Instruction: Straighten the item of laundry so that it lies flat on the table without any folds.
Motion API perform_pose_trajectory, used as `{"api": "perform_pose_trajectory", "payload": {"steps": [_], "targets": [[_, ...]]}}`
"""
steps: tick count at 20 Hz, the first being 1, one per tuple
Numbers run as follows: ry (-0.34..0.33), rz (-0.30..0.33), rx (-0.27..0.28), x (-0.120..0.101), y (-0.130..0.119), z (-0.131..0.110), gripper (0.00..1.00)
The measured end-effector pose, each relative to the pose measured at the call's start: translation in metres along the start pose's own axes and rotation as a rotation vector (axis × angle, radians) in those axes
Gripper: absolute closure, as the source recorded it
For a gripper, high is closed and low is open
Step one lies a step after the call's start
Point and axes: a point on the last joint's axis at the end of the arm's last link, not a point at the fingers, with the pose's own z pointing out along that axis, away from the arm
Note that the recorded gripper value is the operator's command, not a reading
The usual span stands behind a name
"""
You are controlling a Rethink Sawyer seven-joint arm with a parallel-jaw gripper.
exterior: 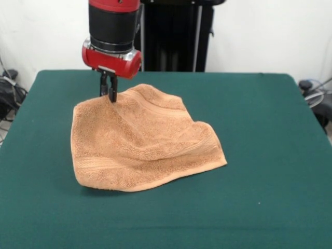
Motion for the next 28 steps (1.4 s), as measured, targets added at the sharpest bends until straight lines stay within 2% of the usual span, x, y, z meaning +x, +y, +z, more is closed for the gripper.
{"api": "perform_pose_trajectory", "payload": {"steps": [12,28], "targets": [[-0.019,0.026,0.007,-0.006,-0.002,-0.013,1.0],[0.03,0.042,0.002,0.018,0.0,-0.009,1.0]]}}
